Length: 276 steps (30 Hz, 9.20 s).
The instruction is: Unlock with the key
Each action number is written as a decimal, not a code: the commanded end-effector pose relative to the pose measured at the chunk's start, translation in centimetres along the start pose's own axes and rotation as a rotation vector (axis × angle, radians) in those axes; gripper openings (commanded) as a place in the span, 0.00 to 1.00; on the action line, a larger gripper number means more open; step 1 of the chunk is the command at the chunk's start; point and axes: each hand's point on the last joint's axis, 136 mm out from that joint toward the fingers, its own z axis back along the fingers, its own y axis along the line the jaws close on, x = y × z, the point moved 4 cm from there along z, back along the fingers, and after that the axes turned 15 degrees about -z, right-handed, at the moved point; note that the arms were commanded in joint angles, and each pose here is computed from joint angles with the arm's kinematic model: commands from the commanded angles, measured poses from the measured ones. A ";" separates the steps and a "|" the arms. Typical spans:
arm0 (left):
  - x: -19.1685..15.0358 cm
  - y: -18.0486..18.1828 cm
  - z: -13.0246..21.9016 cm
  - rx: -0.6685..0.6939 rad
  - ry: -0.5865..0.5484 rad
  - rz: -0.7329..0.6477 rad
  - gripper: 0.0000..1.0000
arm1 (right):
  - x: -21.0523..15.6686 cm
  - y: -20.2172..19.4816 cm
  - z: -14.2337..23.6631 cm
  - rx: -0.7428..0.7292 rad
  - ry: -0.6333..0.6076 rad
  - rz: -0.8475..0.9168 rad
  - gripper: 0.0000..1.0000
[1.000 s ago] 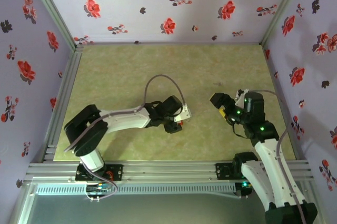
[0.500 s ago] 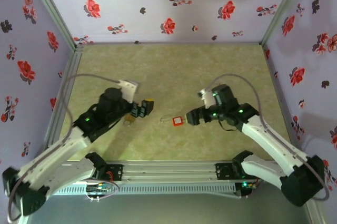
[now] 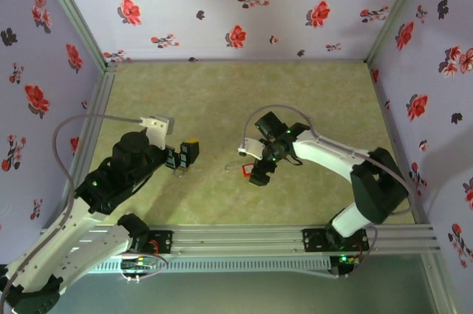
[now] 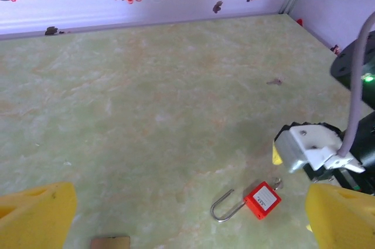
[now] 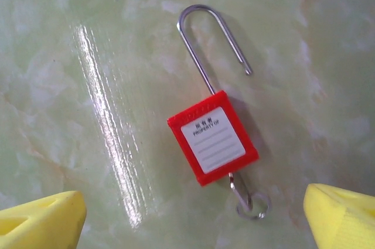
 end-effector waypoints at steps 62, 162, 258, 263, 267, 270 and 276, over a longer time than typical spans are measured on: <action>0.3 1.8 3.2 0.098 -0.036 -0.055 1.00 | 2.3 -5.3 -9.2 -0.454 0.106 -1.256 0.12; -1.1 -1.7 -4.8 -0.082 0.033 0.026 1.00 | -6.9 -29.0 6.0 -0.422 -0.215 -1.473 0.22; 4.4 -6.9 -20.1 -0.325 -0.020 0.860 0.63 | 8.5 -3.8 13.7 0.133 -0.561 -1.069 0.00; 3.7 -7.4 -20.4 -0.334 0.014 0.878 0.55 | 8.5 -4.0 13.6 0.111 -0.557 -1.067 0.00; 3.4 -7.9 -20.5 -0.344 0.036 0.889 0.53 | 8.5 -4.2 13.5 0.090 -0.545 -1.065 0.00; 2.9 -8.1 -20.8 -0.342 0.054 0.897 0.49 | 8.6 -4.2 13.4 0.086 -0.542 -1.060 0.00; 2.4 -8.4 -21.0 -0.344 0.070 0.893 0.38 | 8.8 -4.2 13.0 0.077 -0.532 -1.054 0.00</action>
